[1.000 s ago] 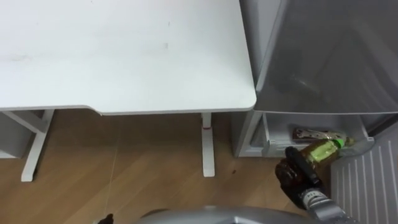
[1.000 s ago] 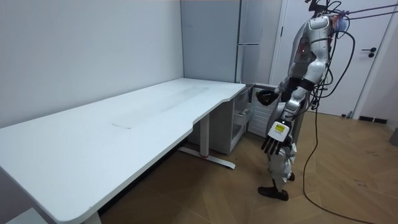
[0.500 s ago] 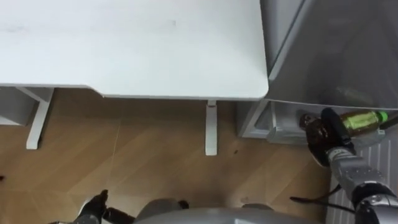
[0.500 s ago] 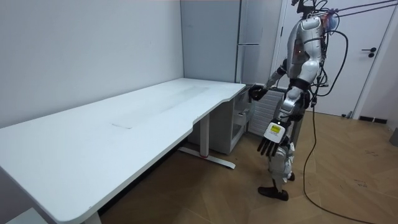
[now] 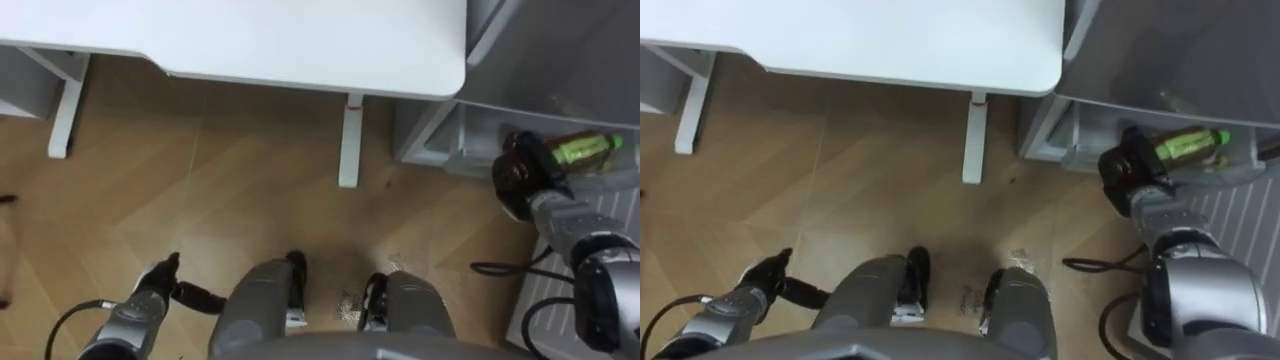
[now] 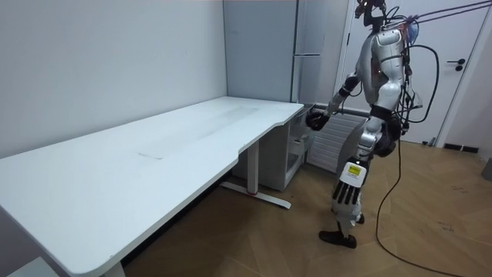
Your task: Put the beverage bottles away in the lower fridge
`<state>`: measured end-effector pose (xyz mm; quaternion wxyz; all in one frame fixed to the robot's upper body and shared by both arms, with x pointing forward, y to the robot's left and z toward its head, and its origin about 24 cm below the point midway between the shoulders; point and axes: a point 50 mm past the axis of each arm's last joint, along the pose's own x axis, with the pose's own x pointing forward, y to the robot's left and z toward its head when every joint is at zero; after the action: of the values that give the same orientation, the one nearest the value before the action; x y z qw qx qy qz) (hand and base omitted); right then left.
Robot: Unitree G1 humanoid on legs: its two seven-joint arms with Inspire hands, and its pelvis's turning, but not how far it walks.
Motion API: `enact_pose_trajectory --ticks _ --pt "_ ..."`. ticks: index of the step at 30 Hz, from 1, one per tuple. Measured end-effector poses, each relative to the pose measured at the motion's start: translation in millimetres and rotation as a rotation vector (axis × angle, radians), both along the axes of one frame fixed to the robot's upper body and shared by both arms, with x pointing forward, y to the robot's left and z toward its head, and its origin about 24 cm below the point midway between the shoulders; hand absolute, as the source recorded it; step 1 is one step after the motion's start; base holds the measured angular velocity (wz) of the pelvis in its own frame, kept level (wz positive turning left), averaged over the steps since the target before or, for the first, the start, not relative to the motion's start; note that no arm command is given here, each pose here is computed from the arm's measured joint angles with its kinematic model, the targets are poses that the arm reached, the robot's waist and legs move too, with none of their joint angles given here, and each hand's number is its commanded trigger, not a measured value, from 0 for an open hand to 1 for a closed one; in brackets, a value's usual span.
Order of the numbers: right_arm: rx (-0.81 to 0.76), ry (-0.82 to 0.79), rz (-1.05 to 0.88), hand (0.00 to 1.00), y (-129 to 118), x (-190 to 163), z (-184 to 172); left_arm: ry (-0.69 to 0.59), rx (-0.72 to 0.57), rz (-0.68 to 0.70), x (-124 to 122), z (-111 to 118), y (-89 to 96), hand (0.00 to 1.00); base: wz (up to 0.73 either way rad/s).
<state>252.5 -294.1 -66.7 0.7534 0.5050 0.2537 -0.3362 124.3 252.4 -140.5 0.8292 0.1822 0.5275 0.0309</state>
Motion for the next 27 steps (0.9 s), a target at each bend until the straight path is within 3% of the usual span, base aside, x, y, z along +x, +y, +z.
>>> enact_pose_trajectory --ticks 20,21,23,27 --pt "-0.066 -0.088 -0.051 1.0 -20 48 60 -0.116 0.074 0.092 21 8 1.6 0.0 0.0" --pt "-0.071 -0.117 -0.046 0.78 -18 53 66 -0.121 0.083 0.085 21 9 2.5 0.0 0.03" --pt "-0.071 -0.153 -0.042 0.0 -17 59 74 -0.125 0.095 0.075 21 9 2.6 0.0 0.05" --pt "-0.062 -0.21 -0.072 0.0 -16 70 91 -0.131 0.113 0.054 22 9 -0.3 0.0 0.03"
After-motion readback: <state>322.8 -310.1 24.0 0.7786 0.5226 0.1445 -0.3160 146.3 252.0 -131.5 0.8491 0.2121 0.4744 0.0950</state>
